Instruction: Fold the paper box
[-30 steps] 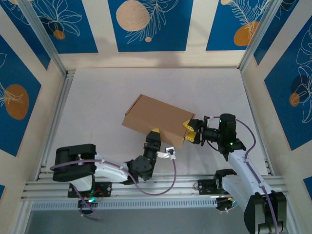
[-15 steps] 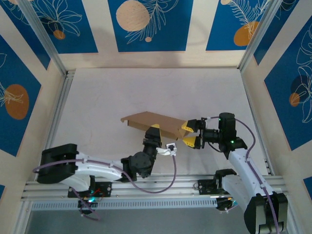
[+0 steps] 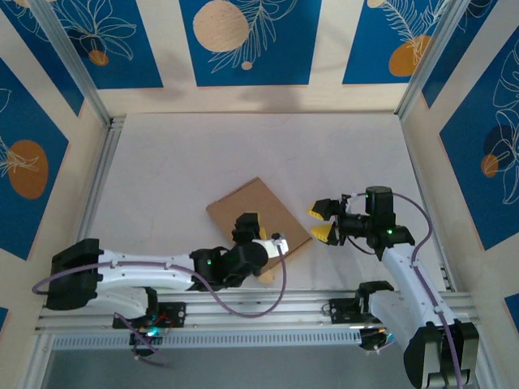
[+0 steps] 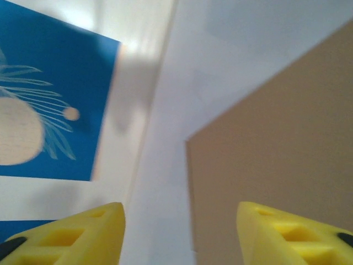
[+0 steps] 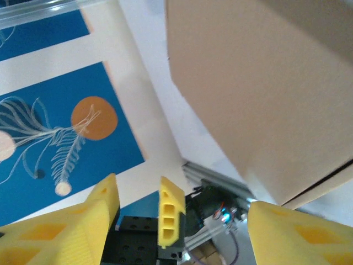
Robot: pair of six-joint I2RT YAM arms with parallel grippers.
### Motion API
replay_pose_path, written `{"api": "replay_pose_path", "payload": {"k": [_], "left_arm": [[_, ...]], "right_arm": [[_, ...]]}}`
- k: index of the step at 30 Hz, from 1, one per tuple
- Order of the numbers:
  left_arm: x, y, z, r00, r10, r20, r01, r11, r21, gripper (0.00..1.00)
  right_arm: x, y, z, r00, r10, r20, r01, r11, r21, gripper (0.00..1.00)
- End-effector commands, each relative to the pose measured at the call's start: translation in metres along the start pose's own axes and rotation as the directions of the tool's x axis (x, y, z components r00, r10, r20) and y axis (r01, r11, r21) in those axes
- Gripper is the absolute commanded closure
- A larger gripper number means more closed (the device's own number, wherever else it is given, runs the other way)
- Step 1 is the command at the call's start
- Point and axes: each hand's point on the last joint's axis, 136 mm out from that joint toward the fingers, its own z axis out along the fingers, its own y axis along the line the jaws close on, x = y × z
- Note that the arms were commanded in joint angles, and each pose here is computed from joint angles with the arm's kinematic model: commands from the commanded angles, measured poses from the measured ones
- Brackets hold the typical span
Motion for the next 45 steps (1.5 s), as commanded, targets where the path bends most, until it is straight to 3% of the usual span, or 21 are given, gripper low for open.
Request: {"api": "replay_pose_path", "payload": {"k": [1, 4, 6, 8, 11, 15, 17, 20, 26, 29, 33, 39, 45], "left_arm": [[0.003, -0.005, -0.01, 0.979, -0.205, 0.003, 0.203, 0.973, 0.106, 0.39], [0.015, 0.036, -0.007, 0.897, -0.441, -0.032, 0.442, 0.889, 0.123, 0.34], [0.045, 0.07, 0.007, 0.753, -0.645, -0.134, 0.658, 0.744, 0.119, 0.33], [0.076, 0.089, 0.03, 0.617, -0.751, -0.233, 0.783, 0.616, 0.087, 0.33], [0.11, 0.09, 0.073, 0.5, -0.789, -0.358, 0.852, 0.522, 0.041, 0.35], [0.138, 0.061, 0.133, 0.344, -0.776, -0.529, 0.925, 0.376, 0.05, 0.4], [0.131, 0.046, 0.149, 0.309, -0.765, -0.566, 0.949, 0.286, 0.131, 0.41], [0.118, 0.032, 0.16, 0.314, -0.746, -0.587, 0.948, 0.209, 0.242, 0.37], [0.121, -0.001, 0.173, 0.246, -0.698, -0.673, 0.952, 0.045, 0.302, 0.36], [0.15, -0.018, 0.185, 0.173, -0.666, -0.726, 0.981, 0.053, 0.186, 0.41], [0.184, -0.028, 0.19, 0.031, -0.656, -0.754, 0.999, -0.005, 0.046, 0.53], [0.213, -0.048, 0.181, 0.0, -0.592, -0.806, 0.996, 0.073, -0.053, 0.57], [0.219, -0.067, 0.177, -0.011, -0.537, -0.844, 0.996, 0.066, -0.055, 0.62]], "right_arm": [[-0.006, -0.017, -0.005, 0.995, -0.075, 0.065, 0.067, 0.991, 0.119, 0.32], [-0.006, -0.032, -0.003, 0.988, -0.13, 0.078, 0.111, 0.971, 0.214, 0.34], [-0.001, -0.041, 0.003, 0.983, -0.171, 0.066, 0.148, 0.953, 0.265, 0.37], [0.006, -0.048, 0.01, 0.978, -0.205, 0.047, 0.183, 0.939, 0.291, 0.38], [0.018, -0.059, 0.024, 0.974, -0.228, -0.002, 0.216, 0.918, 0.332, 0.36], [0.021, -0.079, 0.034, 0.982, -0.183, -0.038, 0.184, 0.907, 0.379, 0.27], [0.023, -0.084, 0.037, 0.984, -0.168, -0.051, 0.175, 0.91, 0.375, 0.24], [0.026, -0.088, 0.038, 0.986, -0.149, -0.071, 0.165, 0.92, 0.356, 0.17], [0.02, -0.091, 0.045, 0.99, -0.104, -0.095, 0.126, 0.956, 0.266, 0.12], [0.018, -0.09, 0.052, 0.986, -0.104, -0.129, 0.134, 0.958, 0.253, 0.11], [0.011, -0.094, 0.05, 0.986, -0.123, -0.109, 0.151, 0.94, 0.305, 0.09], [-0.002, -0.089, 0.036, 0.98, -0.2, 0.002, 0.189, 0.93, 0.316, 0.01], [-0.034, -0.087, 0.05, 0.979, -0.176, 0.1, 0.146, 0.956, 0.255, 0.01]]}}
